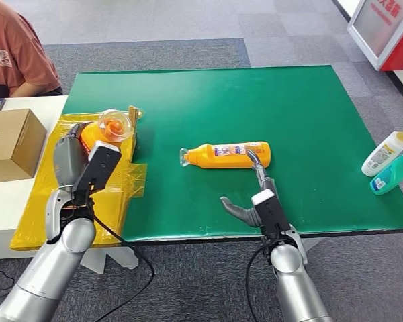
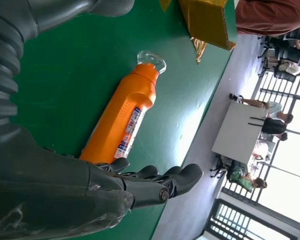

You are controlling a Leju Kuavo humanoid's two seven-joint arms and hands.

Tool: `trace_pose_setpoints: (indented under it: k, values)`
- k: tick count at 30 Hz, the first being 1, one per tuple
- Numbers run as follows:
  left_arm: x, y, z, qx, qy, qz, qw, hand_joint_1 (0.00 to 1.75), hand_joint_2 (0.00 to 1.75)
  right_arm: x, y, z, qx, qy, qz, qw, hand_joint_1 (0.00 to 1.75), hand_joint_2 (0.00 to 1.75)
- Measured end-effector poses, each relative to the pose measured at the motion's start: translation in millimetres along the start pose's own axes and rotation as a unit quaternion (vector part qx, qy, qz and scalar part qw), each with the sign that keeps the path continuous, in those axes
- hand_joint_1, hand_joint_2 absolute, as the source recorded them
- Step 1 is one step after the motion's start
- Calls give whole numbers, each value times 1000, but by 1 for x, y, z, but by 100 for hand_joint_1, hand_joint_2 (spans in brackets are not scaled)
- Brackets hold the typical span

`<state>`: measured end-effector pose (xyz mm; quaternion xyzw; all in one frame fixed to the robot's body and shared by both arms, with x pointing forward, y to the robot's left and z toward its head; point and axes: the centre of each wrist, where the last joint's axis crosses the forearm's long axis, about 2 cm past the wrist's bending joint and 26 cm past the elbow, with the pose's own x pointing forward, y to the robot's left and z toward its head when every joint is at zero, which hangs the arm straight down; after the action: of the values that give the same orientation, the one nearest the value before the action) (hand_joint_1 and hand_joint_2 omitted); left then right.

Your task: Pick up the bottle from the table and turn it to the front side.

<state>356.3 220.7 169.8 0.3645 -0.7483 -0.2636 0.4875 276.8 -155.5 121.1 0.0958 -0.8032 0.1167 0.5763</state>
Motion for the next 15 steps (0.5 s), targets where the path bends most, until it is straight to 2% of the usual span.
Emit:
trace_pose_setpoints:
  k: [4,9,15]
  values:
    - [-6,-6,4,-10,13,-29,999,175,175,2,1,-2,-1,0,-1,1000,0,175]
    - [-17,-17,12,-20,13,-127,992,175,175,3,2,-3,-1,1,-4,1000,0,175]
    - [-42,-42,36,-51,17,-199,979,175,175,5,2,-4,-2,-1,-5,1000,0,175]
